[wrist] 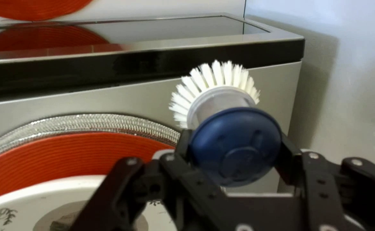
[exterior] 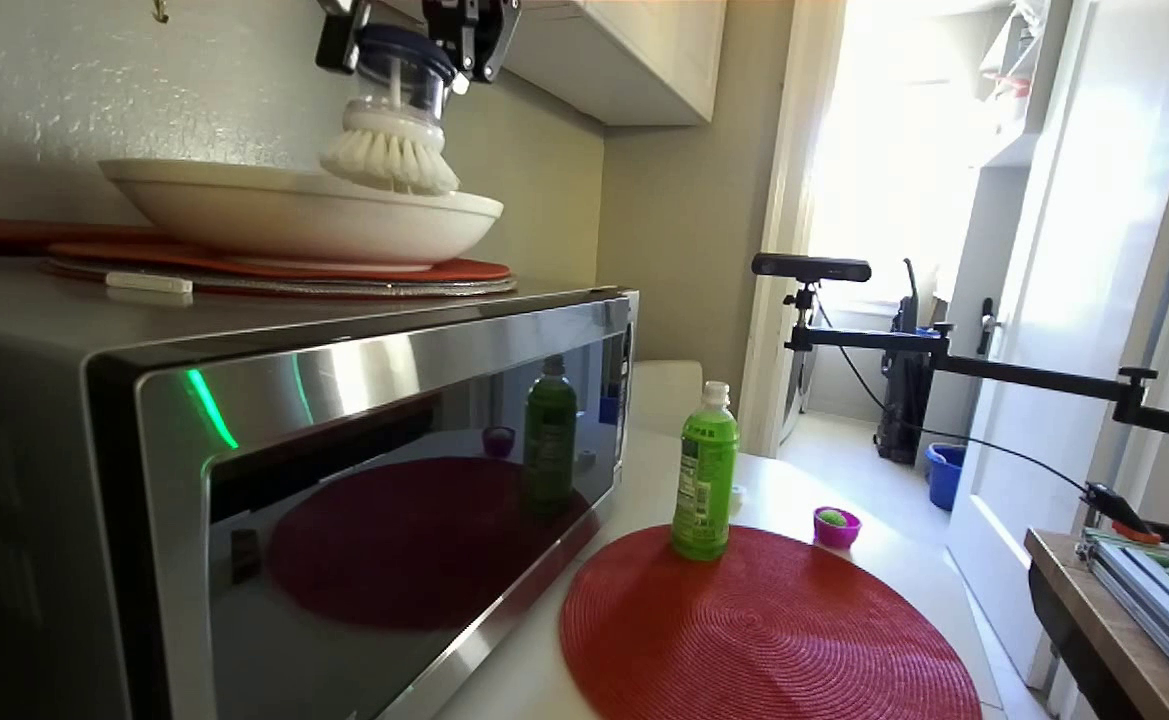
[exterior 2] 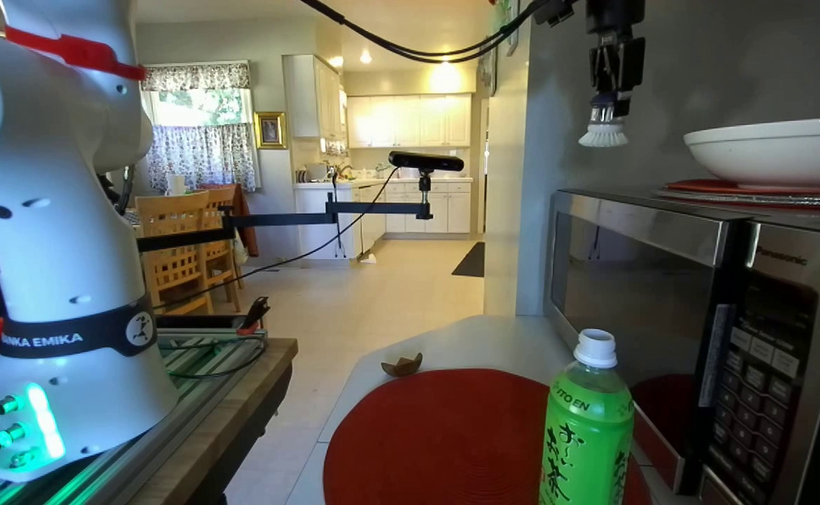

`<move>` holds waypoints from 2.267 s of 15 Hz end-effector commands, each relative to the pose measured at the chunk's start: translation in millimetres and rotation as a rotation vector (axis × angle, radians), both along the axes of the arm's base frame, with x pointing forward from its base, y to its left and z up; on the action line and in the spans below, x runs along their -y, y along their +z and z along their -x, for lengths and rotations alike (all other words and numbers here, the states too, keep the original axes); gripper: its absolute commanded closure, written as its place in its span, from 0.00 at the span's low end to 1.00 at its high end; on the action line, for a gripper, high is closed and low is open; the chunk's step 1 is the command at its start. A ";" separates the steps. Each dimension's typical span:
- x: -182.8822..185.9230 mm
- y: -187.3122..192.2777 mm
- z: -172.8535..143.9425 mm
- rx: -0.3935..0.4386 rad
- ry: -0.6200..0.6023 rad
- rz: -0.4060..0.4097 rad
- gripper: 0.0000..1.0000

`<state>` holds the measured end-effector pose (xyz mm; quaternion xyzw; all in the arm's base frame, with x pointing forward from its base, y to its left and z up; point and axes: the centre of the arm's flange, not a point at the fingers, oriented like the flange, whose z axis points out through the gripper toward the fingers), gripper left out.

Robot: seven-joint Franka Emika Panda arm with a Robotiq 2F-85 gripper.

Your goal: Put the brush in the white bowl

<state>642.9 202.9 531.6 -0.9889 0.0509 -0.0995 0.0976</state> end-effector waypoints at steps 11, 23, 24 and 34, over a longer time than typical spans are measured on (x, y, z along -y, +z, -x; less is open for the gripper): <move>32.3 24.3 -44.3 0.149 -0.069 0.160 0.63; 64.8 8.7 -79.4 0.276 -0.202 0.150 0.63; 68.1 6.2 -81.7 0.286 -0.212 0.154 0.63; 91.2 -38.1 -102.2 0.350 -0.254 0.152 0.63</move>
